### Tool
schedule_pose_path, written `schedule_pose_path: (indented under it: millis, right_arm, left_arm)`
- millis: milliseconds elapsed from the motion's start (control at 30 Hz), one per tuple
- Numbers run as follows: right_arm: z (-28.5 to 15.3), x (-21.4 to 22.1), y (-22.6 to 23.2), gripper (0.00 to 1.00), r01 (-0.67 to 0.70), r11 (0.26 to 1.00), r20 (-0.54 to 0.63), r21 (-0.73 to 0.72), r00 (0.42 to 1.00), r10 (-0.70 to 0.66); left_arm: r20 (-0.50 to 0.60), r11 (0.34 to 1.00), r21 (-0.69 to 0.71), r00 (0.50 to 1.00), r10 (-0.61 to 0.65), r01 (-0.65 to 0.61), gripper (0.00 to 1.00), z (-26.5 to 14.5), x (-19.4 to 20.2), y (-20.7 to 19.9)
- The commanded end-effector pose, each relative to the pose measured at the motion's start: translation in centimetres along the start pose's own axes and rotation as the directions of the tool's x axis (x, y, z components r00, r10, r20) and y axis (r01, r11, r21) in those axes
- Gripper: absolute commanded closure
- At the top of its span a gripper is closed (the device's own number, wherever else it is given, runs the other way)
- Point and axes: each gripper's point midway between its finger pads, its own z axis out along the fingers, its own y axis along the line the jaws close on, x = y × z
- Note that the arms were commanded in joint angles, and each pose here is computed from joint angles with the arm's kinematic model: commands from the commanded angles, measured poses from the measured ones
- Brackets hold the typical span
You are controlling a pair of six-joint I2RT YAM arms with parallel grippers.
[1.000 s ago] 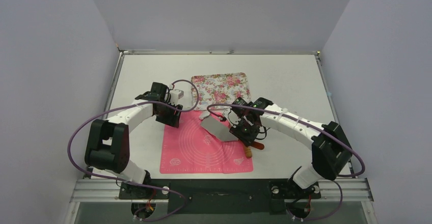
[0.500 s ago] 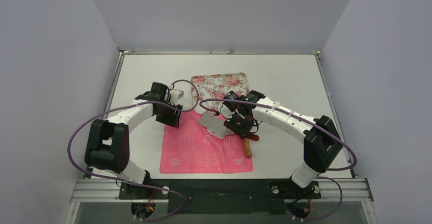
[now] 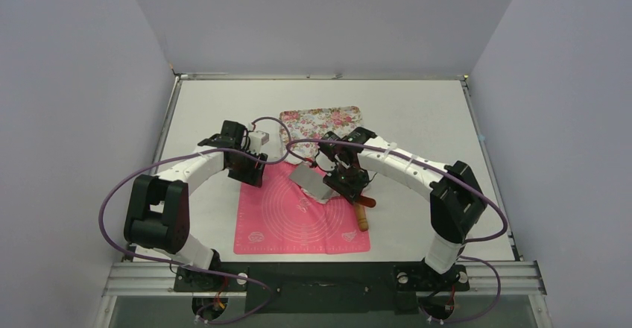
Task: Roll out the dumpling wrappers from the dough
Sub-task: Place the dumpling wrapper on the plate.
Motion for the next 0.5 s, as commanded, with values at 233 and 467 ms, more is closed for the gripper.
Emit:
schedule_pose_path:
  millis: [233,467]
  right_arm:
    - [-1.5,-3.2,0.4,1.0,-0.023,0.997,0.131,-0.068,0.991,0.032]
    - [-3.0,-6.0,0.6,1.0,-0.035,0.993,0.229,-0.11,0.972,0.059]
  left_arm:
    - [0.105,0.996,0.029,0.991,0.08,-0.084,0.49,-1.4,-4.1,-1.5]
    - [0.1,0.997,0.005,0.992,0.077,-0.077,0.48,-1.6,-3.8,-1.1]
